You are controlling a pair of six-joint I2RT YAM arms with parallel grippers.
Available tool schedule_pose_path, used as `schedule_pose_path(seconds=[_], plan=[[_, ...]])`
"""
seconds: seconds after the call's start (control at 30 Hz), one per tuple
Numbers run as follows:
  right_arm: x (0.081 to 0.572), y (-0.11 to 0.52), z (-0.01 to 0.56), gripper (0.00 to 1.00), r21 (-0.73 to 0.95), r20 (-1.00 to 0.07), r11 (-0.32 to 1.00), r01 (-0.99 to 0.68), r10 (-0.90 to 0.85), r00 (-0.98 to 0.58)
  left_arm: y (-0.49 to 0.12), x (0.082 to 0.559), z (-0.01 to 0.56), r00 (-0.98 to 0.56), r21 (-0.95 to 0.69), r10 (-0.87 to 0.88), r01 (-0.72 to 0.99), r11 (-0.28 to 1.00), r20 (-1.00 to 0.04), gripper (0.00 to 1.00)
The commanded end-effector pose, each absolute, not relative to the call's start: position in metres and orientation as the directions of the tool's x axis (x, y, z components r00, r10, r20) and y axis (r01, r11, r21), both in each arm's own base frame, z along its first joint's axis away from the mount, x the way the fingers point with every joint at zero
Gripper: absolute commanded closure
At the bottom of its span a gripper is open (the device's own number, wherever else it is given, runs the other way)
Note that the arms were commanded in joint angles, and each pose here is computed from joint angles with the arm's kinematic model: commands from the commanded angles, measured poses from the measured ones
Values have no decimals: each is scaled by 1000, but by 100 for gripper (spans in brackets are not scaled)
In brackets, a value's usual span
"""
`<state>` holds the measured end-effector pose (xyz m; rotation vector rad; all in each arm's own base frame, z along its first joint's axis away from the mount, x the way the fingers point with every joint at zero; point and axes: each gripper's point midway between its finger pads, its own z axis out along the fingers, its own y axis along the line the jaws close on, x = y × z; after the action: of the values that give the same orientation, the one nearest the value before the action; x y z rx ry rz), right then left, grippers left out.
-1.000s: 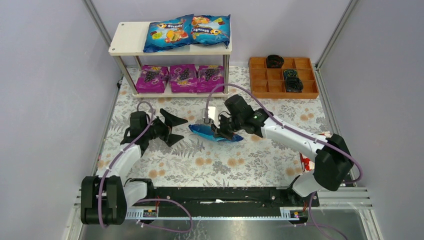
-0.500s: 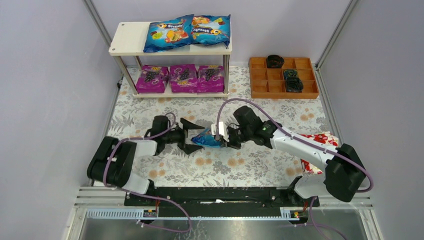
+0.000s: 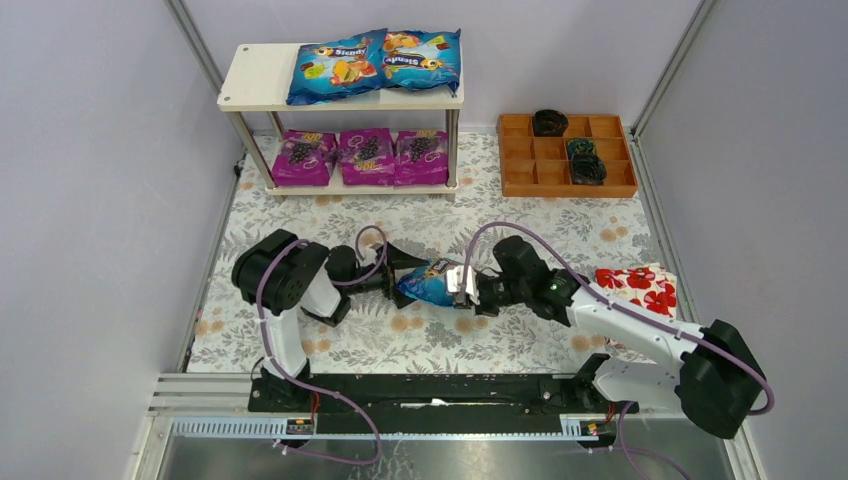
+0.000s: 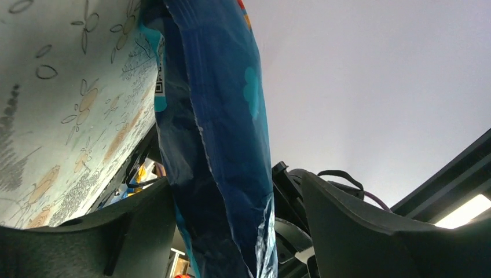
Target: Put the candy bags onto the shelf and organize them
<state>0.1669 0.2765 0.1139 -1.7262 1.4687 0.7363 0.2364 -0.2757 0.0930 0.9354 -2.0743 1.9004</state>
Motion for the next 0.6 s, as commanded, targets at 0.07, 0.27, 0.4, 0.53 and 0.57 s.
schedule_pose_path(seconds=[0.07,0.27,0.4,0.53,0.57], plan=[[167,281,130,100,-281,-861,-49,-959,-428,274,-290,219,71,-773,-807,-326,-589,51,544,24],[167,273,127,100,-322,-850,-39,-946,-428,307,-295,214,47,-840,-812,-345,-517,273,419,22],[167,273,127,100,-335,-848,-41,-941,-422,320,-293,226,42,-891,-798,-357,-424,428,282,26],[167,273,129,100,-327,-852,-33,-944,-423,310,-297,236,49,-912,-817,-342,-368,444,225,45],[167,274,130,100,-320,-855,-31,-947,-421,303,-297,237,50,-915,-820,-339,-361,445,219,50]])
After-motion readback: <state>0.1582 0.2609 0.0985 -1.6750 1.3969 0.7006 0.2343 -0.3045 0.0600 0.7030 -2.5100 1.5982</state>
